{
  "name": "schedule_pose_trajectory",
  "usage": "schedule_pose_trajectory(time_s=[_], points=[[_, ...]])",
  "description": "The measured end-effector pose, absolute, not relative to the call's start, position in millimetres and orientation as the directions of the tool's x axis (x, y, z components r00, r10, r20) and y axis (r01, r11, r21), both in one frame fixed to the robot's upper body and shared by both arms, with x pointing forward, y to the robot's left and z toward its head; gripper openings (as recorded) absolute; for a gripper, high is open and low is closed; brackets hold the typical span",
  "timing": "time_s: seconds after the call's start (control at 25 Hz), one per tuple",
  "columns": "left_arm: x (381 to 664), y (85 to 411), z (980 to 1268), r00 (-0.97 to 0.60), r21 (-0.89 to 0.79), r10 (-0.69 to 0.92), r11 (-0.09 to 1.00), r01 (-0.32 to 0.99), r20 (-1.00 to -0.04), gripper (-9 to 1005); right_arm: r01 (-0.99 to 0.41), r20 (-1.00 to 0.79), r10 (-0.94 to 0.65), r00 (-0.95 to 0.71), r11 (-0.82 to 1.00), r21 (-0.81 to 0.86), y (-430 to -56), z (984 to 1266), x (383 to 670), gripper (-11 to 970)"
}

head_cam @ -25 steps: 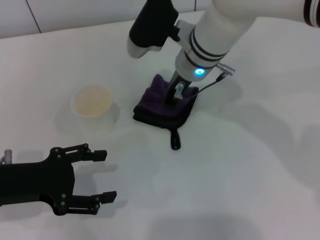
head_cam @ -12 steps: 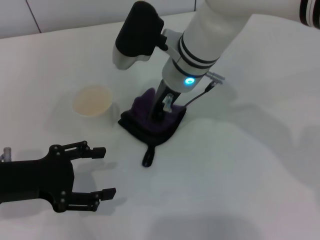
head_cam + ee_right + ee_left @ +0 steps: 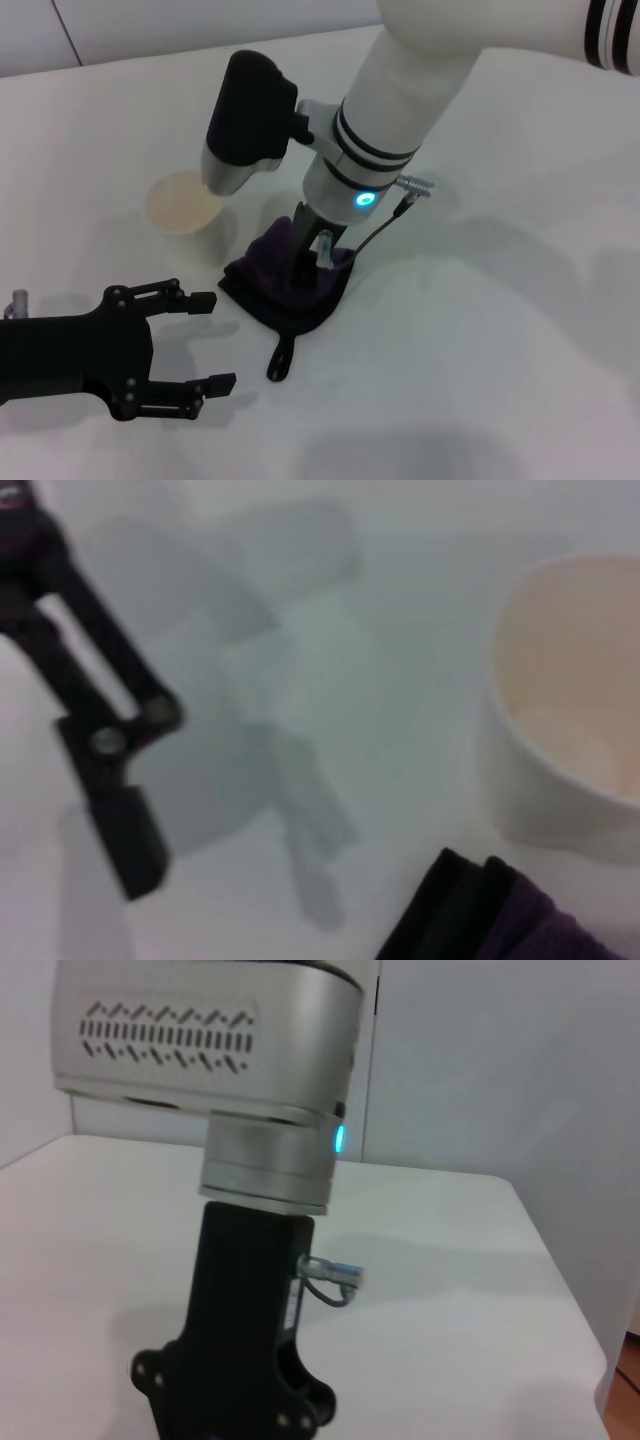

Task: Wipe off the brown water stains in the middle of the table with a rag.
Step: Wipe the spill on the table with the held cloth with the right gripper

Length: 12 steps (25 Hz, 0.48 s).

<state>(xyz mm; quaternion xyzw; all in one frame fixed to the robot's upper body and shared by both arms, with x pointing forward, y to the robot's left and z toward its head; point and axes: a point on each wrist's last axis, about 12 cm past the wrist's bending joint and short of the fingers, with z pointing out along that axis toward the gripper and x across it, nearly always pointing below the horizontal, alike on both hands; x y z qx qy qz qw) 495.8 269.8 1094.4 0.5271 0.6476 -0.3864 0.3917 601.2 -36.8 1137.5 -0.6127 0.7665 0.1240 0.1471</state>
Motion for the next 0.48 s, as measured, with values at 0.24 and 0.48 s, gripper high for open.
schedule_pose_trajectory(time_s=[0.24, 0.48], points=[[496.0, 269.5, 1094.5, -0.137, -0.087, 0.379, 0.145, 0.986, -0.915, 861, -0.984, -0.387, -0.905, -0.175, 0.176, 0.033, -30.1, 1138.7, 591.8, 24], [494.7, 270.3, 1093.8, -0.14, -0.089, 0.375, 0.149, 0.985, -0.916, 861, -0.982, -0.402, -0.898, -0.177, 0.189, 0.01, -30.0, 1135.2, 595.5, 24]])
